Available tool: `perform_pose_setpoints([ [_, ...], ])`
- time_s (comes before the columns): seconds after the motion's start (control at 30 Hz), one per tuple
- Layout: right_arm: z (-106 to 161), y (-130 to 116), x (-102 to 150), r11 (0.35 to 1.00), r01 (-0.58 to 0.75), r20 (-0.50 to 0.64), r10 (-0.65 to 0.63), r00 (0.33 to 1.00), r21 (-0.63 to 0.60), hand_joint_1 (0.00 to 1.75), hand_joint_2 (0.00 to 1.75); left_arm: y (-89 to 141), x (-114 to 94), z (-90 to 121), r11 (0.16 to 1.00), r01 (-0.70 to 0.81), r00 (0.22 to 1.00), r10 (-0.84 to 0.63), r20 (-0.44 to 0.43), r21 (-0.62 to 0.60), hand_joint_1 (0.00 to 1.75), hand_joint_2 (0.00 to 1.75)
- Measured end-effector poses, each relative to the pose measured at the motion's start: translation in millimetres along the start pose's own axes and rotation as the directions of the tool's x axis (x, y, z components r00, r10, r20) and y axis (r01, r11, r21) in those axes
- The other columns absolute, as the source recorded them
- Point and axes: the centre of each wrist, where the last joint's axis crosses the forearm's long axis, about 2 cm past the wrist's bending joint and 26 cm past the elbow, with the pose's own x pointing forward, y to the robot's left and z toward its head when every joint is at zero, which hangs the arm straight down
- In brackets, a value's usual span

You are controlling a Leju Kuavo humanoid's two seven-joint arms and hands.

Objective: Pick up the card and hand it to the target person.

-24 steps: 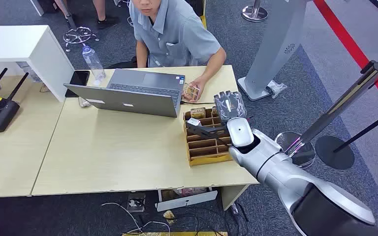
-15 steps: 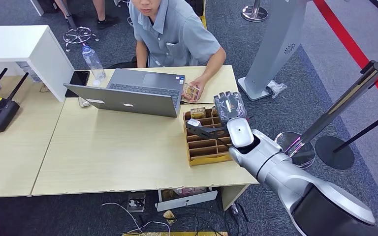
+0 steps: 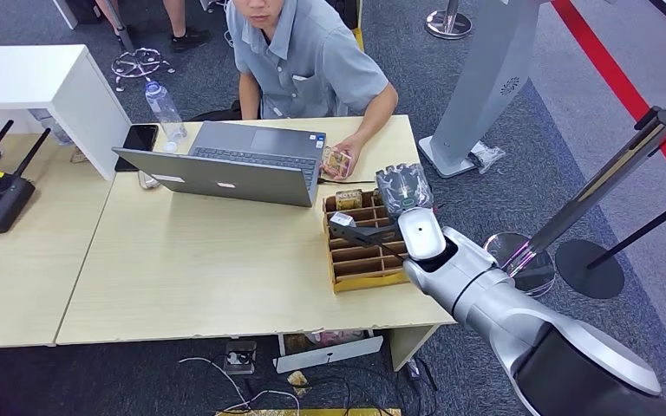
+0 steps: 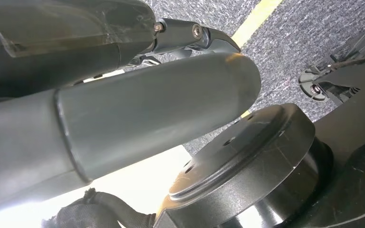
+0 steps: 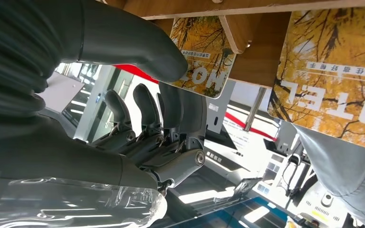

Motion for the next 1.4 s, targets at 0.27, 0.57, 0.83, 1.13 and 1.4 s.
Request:
perform_pose_setpoints([
  [0.27,1,-4,2,0.999,-0.046,0.023,0.046,0.999,-0.008,1.75,1.75,-1,-2,-1,1.0,-0.001,1.0,0.001,0.0,0.0,0.0,0.0],
  [0.57,3,-20,3,0.993,-0.092,0.044,0.095,0.994,-0.076,1.75,1.75,-2,-8,-2,1.0,-0.005,1.0,0.005,-0.006,0.004,0.0,0.0],
  [0.83,5,-45,-4,0.979,-0.13,0.044,0.139,0.989,-0.158,1.75,1.75,-2,-13,-3,1.0,-0.002,1.0,0.003,-0.016,0.013,0.0,0.0],
  [1.13,11,-72,-11,0.959,-0.117,0.026,0.128,0.991,-0.258,1.75,1.75,-3,-18,-4,1.0,0.0,1.0,0.001,-0.026,0.016,0.0,0.0],
  [1.4,13,-82,-13,0.945,-0.074,0.032,0.088,0.996,-0.319,1.75,1.75,-4,-17,-4,1.0,0.007,0.999,-0.007,-0.035,0.015,0.0,0.0],
])
